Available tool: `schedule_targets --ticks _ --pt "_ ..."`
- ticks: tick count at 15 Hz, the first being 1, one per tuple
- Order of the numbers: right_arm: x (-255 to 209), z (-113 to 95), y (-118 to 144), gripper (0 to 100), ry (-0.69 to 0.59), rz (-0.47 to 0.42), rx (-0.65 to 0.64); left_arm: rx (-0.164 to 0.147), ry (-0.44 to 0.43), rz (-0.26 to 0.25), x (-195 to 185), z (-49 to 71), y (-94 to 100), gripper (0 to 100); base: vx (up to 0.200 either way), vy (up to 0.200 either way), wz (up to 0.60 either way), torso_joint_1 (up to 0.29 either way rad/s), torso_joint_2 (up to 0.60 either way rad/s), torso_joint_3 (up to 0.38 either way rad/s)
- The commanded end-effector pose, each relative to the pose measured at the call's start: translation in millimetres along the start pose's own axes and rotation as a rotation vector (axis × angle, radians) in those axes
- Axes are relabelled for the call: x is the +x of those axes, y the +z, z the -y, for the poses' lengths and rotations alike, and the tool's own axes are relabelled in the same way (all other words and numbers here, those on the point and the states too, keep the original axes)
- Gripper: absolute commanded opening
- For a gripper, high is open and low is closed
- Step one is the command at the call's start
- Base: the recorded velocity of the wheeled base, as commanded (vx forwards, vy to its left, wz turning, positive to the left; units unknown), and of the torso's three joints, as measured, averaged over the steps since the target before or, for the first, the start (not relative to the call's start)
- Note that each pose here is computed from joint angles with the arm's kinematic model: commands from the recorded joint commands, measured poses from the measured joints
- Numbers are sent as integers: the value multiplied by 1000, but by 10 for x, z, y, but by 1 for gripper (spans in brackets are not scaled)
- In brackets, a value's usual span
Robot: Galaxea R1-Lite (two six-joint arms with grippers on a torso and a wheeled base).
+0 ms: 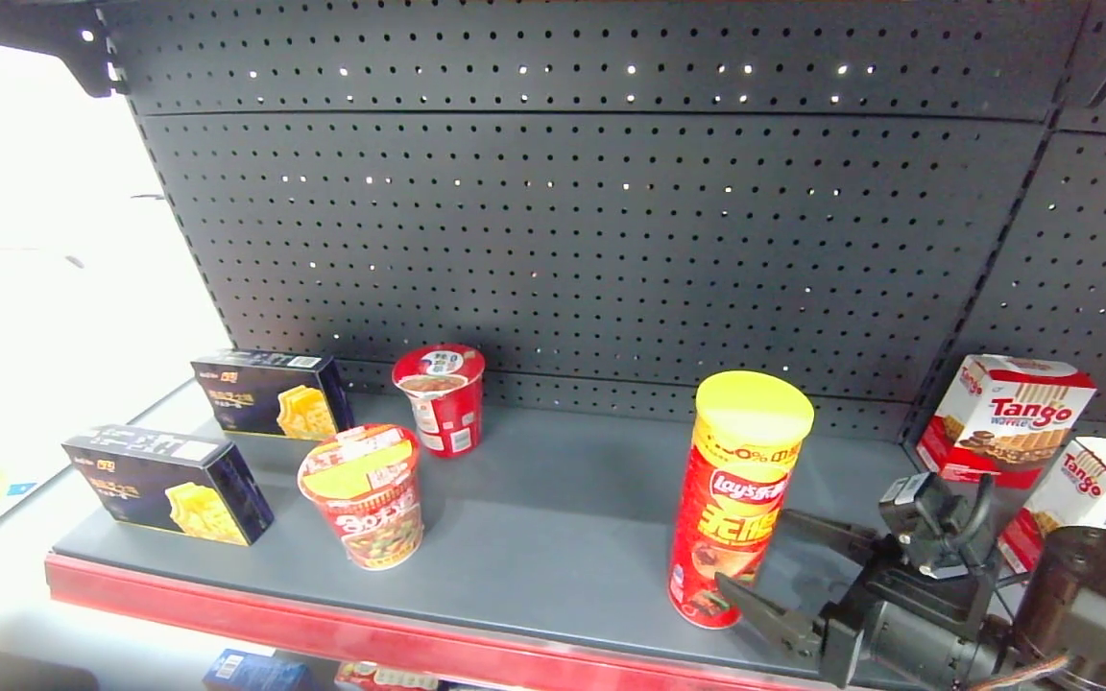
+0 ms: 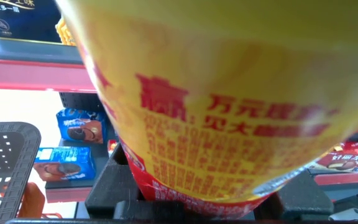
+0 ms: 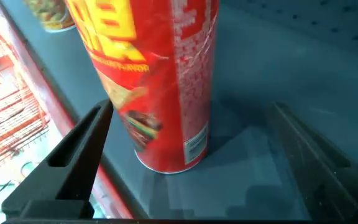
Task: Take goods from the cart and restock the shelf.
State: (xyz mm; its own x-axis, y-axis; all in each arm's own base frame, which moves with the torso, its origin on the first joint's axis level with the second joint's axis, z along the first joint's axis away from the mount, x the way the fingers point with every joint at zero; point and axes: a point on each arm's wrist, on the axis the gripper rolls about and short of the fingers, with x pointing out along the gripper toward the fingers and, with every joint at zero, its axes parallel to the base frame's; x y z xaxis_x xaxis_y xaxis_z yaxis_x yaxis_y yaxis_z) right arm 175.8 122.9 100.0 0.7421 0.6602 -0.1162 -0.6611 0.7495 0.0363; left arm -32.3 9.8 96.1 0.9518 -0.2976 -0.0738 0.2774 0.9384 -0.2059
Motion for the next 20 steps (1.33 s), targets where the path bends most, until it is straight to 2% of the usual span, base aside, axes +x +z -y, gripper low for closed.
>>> schedule_targets --ticks 1,6,12,15,20 --pt "-165 -19 105 100 1 53 -6 -1 -1 0 1 -1 -6 0 0 0 0 0 0 0" --pt "-344 -56 134 100 1 62 -8 -7 -9 0 2 -13 -47 0 0 0 0 0 0 0" --pt "-396 160 152 100 -121 73 -1 -16 -10 4 -2 -13 -48 0 0 0 0 0 0 0" --pt "-379 199 122 100 -140 55 5 -34 -11 4 -2 -13 -49 0 0 0 0 0 0 0" --pt "-272 224 36 100 -133 9 14 -35 -16 4 -4 -14 -49 0 0 0 0 0 0 0"
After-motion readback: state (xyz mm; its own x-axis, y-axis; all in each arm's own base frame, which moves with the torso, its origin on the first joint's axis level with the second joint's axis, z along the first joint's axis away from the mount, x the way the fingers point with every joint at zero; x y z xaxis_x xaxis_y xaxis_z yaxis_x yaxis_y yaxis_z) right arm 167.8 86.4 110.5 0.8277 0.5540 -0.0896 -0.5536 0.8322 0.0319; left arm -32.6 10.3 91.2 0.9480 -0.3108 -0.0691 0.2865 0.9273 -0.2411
